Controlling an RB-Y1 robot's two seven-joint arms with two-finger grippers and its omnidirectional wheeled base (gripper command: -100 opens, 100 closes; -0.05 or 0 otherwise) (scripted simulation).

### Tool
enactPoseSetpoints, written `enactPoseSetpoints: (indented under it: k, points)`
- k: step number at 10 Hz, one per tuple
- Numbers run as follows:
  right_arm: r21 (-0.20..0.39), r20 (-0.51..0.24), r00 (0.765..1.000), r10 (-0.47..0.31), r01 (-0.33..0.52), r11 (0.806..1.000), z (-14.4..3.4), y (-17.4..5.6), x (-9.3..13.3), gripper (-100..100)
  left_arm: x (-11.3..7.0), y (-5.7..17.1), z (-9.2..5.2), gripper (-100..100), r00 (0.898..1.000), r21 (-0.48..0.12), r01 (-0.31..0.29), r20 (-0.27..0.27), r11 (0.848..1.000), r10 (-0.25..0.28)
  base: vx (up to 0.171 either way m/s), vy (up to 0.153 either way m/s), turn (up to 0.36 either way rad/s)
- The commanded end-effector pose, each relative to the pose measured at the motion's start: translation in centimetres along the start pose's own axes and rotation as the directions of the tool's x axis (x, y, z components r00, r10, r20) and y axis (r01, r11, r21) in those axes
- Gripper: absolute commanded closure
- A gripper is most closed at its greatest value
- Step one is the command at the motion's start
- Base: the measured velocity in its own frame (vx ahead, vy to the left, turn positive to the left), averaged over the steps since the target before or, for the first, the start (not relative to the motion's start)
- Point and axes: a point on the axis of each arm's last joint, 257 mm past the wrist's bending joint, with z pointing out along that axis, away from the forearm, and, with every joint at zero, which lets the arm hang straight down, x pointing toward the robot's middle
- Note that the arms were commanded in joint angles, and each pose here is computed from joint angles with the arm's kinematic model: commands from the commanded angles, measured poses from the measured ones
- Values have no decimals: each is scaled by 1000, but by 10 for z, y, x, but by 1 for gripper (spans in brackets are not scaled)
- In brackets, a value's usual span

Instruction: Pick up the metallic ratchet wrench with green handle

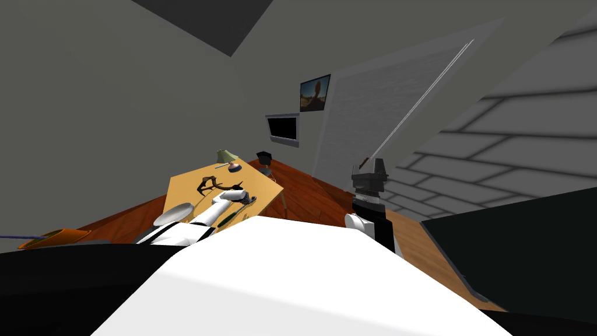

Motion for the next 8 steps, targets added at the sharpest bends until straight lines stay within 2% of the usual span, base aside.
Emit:
enactPoseSetpoints:
  k: [1, 4, 7, 8]
  points:
    - [0, 0, 1000, 0, 0, 1000, 0, 0, 0, 0, -12, 3, -1, -100, 997, -47, 71, 21, 996, -70, 15, 36, -17]
    - [0, 0, 1000, 0, 0, 1000, 0, 0, 0, 0, -29, 16, 2, -100, 991, -98, 131, 54, 987, -126, 7, 30, -2]
    - [0, 0, 1000, 0, 0, 1000, 0, 0, 0, 0, -39, 36, 3, -100, 967, -187, 254, 82, 949, -243, 4, 56, 13]
    - [0, 0, 1000, 0, 0, 1000, 0, 0, 0, 0, -43, 40, 4, -100, 965, -194, 261, 91, 946, -247, 2, 45, 1]
